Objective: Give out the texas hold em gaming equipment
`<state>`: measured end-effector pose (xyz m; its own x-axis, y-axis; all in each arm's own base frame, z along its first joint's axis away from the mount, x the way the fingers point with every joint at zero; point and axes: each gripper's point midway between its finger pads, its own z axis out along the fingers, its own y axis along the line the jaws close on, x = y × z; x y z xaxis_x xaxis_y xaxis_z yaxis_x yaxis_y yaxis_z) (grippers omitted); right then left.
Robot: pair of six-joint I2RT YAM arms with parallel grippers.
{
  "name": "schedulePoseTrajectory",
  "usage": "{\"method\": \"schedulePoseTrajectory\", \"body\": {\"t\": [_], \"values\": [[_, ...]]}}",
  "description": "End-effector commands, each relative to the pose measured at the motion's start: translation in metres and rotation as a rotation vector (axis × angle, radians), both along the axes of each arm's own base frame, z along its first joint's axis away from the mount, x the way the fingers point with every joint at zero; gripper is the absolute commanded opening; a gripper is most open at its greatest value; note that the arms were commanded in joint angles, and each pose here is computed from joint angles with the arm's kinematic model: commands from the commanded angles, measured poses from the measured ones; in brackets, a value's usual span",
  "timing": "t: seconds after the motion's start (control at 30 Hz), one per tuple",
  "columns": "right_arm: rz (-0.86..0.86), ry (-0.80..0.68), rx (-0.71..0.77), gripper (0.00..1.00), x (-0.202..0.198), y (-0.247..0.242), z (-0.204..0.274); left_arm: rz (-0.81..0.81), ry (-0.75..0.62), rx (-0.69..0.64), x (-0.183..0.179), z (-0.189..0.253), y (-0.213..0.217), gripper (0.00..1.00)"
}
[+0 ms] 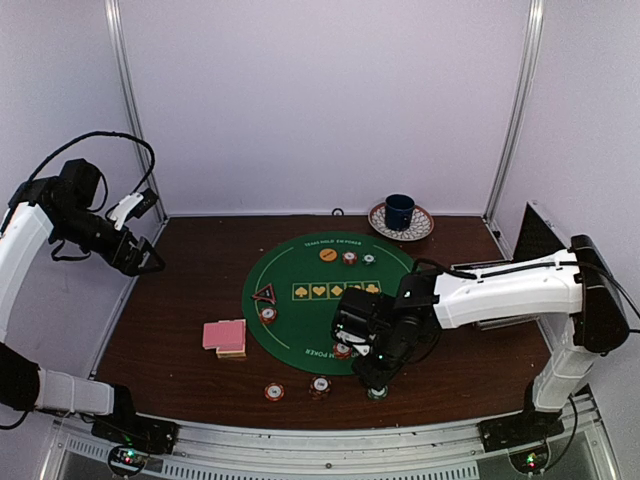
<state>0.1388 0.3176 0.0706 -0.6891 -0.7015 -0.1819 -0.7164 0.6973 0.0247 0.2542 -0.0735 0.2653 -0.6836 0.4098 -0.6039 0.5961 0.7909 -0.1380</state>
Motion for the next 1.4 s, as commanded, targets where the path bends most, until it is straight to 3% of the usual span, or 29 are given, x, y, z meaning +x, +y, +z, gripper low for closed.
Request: {"method": "schedulePoseTrajectory", "body": {"t": [0.0,0.23,0.53,0.8,1.2,1.37], "values": [[0.000,-0.066,0.049,0.40,0.022,0.015,0.033,0.000,-0.045,-0.011,0.000,0.012,0.000,0.98],[0.021,-0.143,0.171,0.40,0.075,0.094,0.059,-0.003,-0.041,-0.018,0.000,0.011,-0.002,0.98],[0.065,-0.133,0.198,0.40,0.114,0.168,0.019,-0.004,-0.052,-0.019,0.000,0.013,-0.002,0.98],[0.066,-0.112,0.167,0.41,0.127,0.182,-0.018,-0.007,-0.052,-0.019,0.000,0.010,-0.002,0.97],[0.022,-0.096,0.179,0.41,0.153,0.184,-0.037,-0.009,-0.051,-0.024,0.002,0.011,-0.003,0.97],[0.024,-0.082,0.171,0.48,0.153,0.182,-0.044,-0.008,-0.054,-0.021,0.002,0.012,-0.003,0.98]]}}
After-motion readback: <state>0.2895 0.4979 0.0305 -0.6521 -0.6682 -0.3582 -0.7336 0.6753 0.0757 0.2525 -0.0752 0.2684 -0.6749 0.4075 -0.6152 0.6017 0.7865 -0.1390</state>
